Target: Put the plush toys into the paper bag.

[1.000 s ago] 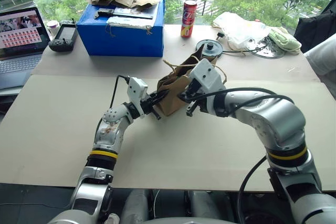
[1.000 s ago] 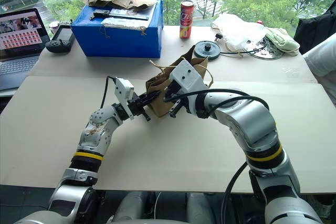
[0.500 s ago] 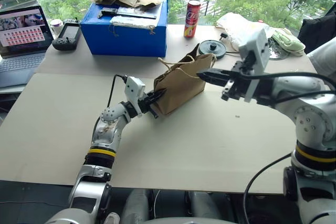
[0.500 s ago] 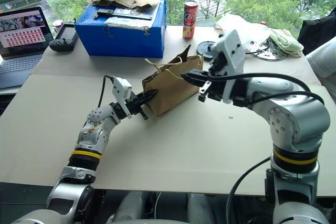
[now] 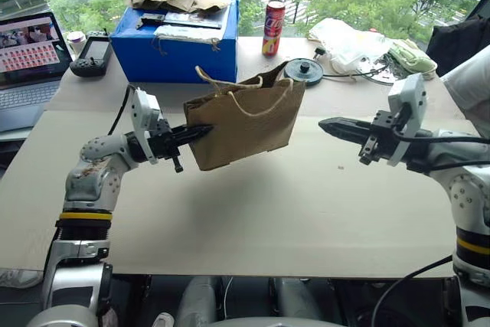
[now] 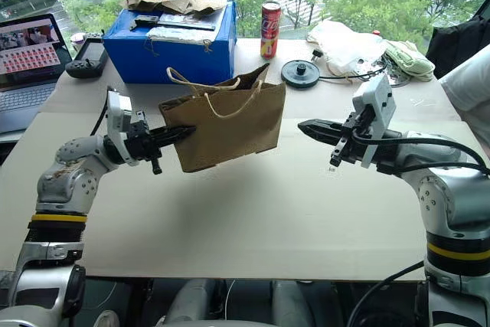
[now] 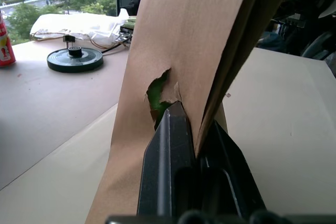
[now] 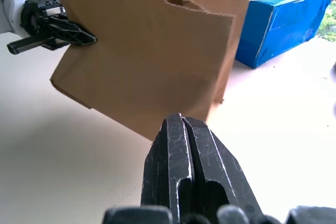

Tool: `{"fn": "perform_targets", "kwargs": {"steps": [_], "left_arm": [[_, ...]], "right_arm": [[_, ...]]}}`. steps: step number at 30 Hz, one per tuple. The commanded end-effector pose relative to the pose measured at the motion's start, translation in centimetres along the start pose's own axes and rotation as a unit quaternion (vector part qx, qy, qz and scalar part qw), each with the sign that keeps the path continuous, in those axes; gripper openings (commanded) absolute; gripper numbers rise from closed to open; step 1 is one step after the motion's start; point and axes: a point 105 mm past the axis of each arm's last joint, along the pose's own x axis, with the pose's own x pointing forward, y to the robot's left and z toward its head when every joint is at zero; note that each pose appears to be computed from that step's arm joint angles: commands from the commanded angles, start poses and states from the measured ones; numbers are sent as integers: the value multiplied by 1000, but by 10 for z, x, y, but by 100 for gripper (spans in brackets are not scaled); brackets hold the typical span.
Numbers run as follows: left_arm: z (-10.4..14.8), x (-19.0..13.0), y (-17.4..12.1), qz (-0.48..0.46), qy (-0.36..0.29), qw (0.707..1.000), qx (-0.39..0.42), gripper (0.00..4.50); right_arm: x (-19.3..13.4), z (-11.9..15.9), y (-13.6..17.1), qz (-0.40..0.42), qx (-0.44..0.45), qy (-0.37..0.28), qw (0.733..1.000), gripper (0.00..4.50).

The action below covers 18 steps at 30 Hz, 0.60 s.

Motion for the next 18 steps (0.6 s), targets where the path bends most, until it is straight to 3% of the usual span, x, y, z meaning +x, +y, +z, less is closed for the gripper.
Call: {"fn": "perform_targets", "kwargs": {"steps": [1, 4, 10, 18], "left_arm": [[29, -2, -28, -81, -18, 996, 33, 11], [44, -3, -38, -124, -23, 991, 41, 11], [26, -9, -50, -188, 23, 981, 51, 11], [23, 0, -46, -204, 14, 977, 65, 11]], "right_arm": [[-14, 24, -12, -24, -30, -44, 998, 0], [-18, 35, -12, -14, -21, -73, 997, 0], [-29, 27, 0, 36, -21, -33, 999, 0], [-46, 14, 20, 105, -29, 5, 994, 0]]}}
